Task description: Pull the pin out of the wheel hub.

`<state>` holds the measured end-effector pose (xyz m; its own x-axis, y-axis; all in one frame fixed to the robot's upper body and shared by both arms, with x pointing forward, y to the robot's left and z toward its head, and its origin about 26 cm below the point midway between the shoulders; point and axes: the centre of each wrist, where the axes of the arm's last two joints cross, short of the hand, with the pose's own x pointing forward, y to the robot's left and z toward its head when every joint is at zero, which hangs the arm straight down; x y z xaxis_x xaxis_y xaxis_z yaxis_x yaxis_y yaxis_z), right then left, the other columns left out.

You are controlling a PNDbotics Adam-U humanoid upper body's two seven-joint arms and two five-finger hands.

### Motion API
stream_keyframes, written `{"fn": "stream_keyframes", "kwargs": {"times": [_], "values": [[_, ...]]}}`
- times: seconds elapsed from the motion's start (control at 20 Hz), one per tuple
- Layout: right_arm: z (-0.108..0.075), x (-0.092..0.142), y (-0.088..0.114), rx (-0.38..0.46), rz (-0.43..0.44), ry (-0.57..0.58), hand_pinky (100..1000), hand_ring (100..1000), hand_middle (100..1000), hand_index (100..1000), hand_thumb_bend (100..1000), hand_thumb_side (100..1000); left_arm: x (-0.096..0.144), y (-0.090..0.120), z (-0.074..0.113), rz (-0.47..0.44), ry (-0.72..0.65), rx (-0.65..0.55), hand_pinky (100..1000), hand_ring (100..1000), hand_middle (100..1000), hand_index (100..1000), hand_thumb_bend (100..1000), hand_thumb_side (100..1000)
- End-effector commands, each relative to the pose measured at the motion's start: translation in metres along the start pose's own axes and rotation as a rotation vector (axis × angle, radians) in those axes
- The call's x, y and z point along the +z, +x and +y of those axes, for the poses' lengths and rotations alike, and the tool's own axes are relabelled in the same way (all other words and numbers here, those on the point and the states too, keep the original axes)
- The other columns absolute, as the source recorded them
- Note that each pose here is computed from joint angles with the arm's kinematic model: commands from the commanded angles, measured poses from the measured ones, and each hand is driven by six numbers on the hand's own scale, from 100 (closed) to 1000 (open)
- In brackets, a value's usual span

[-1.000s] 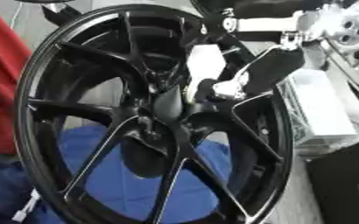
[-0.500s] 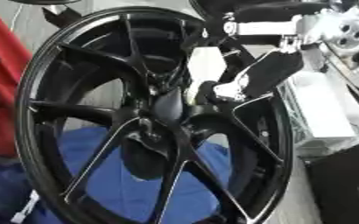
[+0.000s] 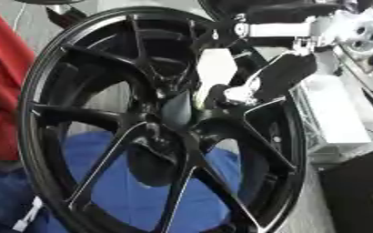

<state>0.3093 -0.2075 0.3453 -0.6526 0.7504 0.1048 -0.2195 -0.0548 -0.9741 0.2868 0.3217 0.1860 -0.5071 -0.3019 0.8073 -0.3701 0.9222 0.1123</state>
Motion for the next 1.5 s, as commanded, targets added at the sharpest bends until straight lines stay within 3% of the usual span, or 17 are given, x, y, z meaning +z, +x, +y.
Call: {"fn": "stream_keyframes", "kwargs": {"times": [0.05,1.05,1.5], "values": [[-0.008,0.008,-0.004,0.013,0.034,-0.025,917,931,889,937,258,475,-0.003,0.008,0.003,-0.033,-0.011,-0.014,712,643,578,660,394,586],[-0.006,0.008,-0.019,0.011,0.091,-0.051,917,932,889,937,259,456,-0.004,0.009,0.003,-0.041,-0.014,-0.018,715,643,579,660,387,588],[-0.005,0.008,-0.023,0.004,0.098,-0.051,916,930,869,929,302,453,-0.003,0.009,0.003,-0.04,-0.012,-0.019,716,643,579,660,388,588]]}}
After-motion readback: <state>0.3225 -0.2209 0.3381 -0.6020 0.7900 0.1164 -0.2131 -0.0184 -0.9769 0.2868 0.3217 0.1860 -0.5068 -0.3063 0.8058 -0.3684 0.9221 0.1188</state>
